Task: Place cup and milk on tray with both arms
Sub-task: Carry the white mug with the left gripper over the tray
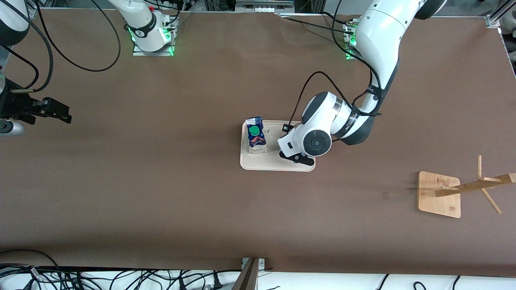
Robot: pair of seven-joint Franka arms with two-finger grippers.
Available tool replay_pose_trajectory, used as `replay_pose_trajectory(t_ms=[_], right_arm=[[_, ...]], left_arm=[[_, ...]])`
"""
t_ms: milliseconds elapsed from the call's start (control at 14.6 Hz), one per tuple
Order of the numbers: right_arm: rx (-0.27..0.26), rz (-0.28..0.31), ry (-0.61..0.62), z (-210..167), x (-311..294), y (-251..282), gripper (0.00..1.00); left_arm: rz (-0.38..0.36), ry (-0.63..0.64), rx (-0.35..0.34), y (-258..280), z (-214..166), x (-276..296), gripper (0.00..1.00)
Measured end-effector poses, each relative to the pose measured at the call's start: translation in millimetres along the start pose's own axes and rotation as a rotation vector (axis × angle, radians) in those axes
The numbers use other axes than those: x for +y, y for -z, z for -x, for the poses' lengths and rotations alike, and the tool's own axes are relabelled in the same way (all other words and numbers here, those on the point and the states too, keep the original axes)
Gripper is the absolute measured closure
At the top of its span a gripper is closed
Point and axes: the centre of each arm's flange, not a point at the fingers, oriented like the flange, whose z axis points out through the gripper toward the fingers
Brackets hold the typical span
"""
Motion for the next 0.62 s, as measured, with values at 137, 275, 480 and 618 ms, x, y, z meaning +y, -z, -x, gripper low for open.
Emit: replay_pose_trajectory(t_ms=[137, 275, 480, 618], right_arm=[[-0.001, 0.000, -0.009, 0, 0, 0, 0.00], [-0.004, 0.000, -0.012, 0, 1, -1, 0.00], [-0.007, 0.000, -0.014, 0, 1, -3, 0.00], [-0.007, 0.000, -0.046, 0, 2, -3, 0.00]], left_arm=[[0.006, 0.002, -0.008, 1, -2, 2, 0.93], [0.003, 0.010, -0.014, -4, -3, 6, 0.93], [-0.006, 0.028, -0.021, -11, -7, 3, 0.93], [-0.012, 0.049, -0.024, -14, -9, -1, 0.93]])
